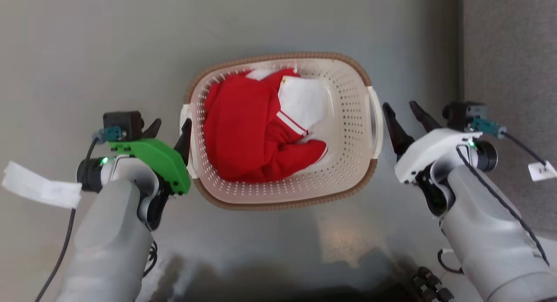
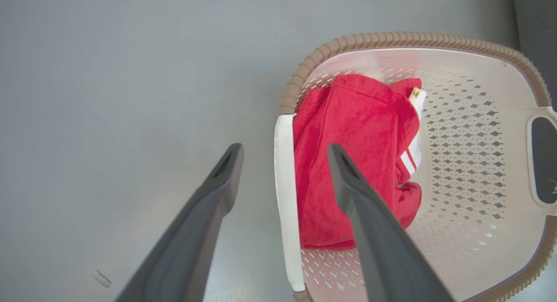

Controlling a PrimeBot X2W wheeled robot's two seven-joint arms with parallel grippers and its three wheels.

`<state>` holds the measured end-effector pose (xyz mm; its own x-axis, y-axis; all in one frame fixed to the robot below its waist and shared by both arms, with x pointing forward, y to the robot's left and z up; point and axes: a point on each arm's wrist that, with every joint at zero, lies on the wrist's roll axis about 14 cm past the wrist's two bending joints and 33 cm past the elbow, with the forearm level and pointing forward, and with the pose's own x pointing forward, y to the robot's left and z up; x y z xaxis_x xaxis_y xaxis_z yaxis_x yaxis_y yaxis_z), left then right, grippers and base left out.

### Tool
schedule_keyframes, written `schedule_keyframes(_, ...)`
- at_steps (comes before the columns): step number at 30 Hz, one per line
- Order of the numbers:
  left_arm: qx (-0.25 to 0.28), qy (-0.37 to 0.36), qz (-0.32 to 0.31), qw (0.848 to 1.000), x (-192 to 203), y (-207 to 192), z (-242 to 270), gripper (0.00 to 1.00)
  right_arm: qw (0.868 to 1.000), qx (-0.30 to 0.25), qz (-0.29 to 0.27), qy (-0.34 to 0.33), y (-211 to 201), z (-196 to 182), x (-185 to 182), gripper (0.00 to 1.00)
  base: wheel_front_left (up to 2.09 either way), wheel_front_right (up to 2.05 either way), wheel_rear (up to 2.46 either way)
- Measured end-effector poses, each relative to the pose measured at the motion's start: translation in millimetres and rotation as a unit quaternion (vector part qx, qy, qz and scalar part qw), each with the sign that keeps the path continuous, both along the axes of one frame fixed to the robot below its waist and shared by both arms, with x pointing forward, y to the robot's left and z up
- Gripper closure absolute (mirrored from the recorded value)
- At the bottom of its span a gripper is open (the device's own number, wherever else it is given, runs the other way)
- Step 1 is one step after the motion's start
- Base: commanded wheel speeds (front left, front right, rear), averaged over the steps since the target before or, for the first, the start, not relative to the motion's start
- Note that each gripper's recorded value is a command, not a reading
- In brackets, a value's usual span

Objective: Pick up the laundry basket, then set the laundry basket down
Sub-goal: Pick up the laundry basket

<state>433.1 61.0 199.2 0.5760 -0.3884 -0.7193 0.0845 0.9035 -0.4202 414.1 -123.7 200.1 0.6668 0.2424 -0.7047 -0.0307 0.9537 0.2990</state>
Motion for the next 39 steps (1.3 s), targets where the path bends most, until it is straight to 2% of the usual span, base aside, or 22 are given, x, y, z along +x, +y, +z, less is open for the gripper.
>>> schedule_keyframes(6,0.003,0.033,-0.017,0.999,-3,-6,-25,0.0,0.999,-0.005,0.019,0.035,4,-25,-3,0.0,0.0,0.0,0.0)
schedule_keyframes(14,0.0,0.079,-0.043,0.996,-16,-16,-53,0.0,0.994,-0.006,0.027,0.108,6,-60,-25,0.0,0.0,0.0,0.0)
schedule_keyframes(23,-0.001,0.131,-0.063,0.989,-42,-21,-70,0.0,0.993,0.0,0.045,0.107,19,-70,-12,0.0,0.0,0.0,0.0)
schedule_keyframes(24,-0.001,0.132,-0.064,0.989,-42,-21,-70,0.03,0.993,0.0,0.047,0.109,20,-71,-13,0.15,0.0,0.0,0.0)
schedule_keyframes(25,-0.002,0.132,-0.063,0.989,-41,-21,-70,0.11,0.993,0.0,0.05,0.111,21,-72,-14,0.38,0.0,0.0,0.0)
schedule_keyframes(26,-0.003,0.132,-0.063,0.989,-40,-22,-70,0.26,0.992,0.0,0.053,0.112,22,-72,-14,0.63,0.0,0.0,0.0)
schedule_keyframes(27,-0.006,0.132,-0.061,0.989,-38,-23,-70,0.58,0.992,0.0,0.055,0.113,22,-73,-15,0.84,0.0,0.0,0.0)
schedule_keyframes(28,-0.008,0.132,-0.058,0.99,-36,-23,-70,0.83,0.992,0.0,0.055,0.114,23,-74,-15,1.0,0.0,0.0,0.0)
schedule_keyframes(29,-0.009,0.131,-0.057,0.99,-35,-24,-70,1.0,0.992,0.0,0.056,0.113,23,-74,-14,1.0,0.0,0.0,0.0)
schedule_keyframes(39,-0.02,0.126,-0.053,0.99,-30,-30,-63,1.0,0.992,-0.002,0.062,0.106,25,-70,-13,1.0,0.0,0.0,0.0)
